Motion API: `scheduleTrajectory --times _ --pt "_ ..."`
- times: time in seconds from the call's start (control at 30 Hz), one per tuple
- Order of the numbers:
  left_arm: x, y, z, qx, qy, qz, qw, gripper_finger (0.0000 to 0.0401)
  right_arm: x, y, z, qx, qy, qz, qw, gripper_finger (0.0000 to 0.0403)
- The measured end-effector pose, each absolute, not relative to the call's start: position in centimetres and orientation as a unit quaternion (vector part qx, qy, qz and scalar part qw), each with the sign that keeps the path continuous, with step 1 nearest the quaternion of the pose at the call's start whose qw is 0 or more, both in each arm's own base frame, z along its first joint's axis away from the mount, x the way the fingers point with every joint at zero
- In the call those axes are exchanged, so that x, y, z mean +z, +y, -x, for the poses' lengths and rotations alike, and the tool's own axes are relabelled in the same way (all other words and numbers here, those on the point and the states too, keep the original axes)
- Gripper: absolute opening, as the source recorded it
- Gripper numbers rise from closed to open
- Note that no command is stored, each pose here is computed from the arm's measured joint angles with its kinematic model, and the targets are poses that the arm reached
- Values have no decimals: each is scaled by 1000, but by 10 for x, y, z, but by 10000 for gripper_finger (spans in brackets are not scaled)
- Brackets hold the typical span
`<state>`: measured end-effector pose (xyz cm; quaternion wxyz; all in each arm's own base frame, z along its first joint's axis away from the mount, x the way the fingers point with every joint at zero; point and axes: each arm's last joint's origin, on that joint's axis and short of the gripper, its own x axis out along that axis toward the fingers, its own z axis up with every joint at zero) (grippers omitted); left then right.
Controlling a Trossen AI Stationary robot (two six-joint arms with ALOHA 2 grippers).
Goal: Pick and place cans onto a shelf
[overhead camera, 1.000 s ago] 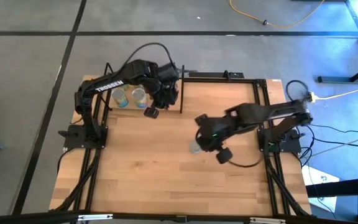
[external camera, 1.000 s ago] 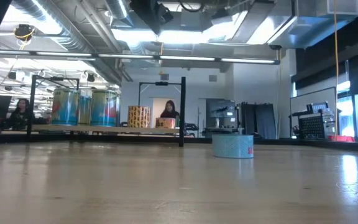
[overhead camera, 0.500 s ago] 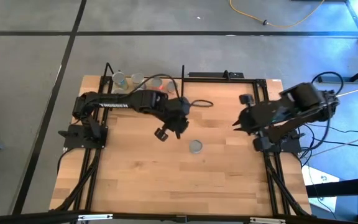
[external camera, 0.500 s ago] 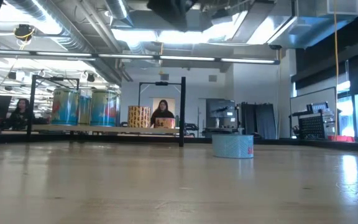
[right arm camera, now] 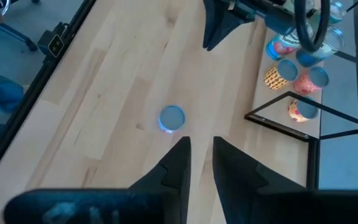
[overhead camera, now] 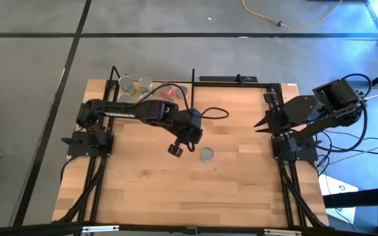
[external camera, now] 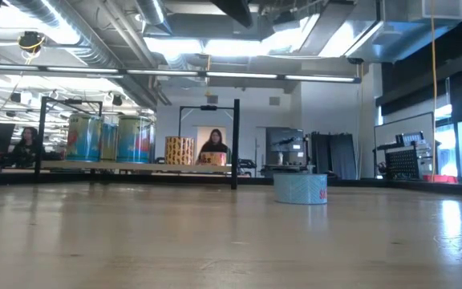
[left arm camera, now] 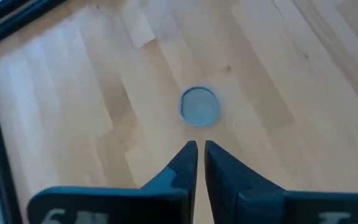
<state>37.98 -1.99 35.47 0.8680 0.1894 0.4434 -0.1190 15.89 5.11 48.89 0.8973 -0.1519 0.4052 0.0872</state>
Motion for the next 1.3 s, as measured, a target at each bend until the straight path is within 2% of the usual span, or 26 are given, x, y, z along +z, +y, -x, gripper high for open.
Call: scheduleTrajectory --times 0.3,0.7,1.0,1.3 --pt "342 -22 -400 -113 425 -179 880 58 489 51 -159 86 405 150 898 69" --pt "266 -34 -444 -208 448 -307 814 58 489 51 -158 88 404 152 898 69" --pt "211 -55 -457 -271 490 -344 754 56 490 50 -155 91 401 150 899 69" --pt "188 -60 -462 -255 515 -361 734 53 490 50 -155 91 401 150 899 69"
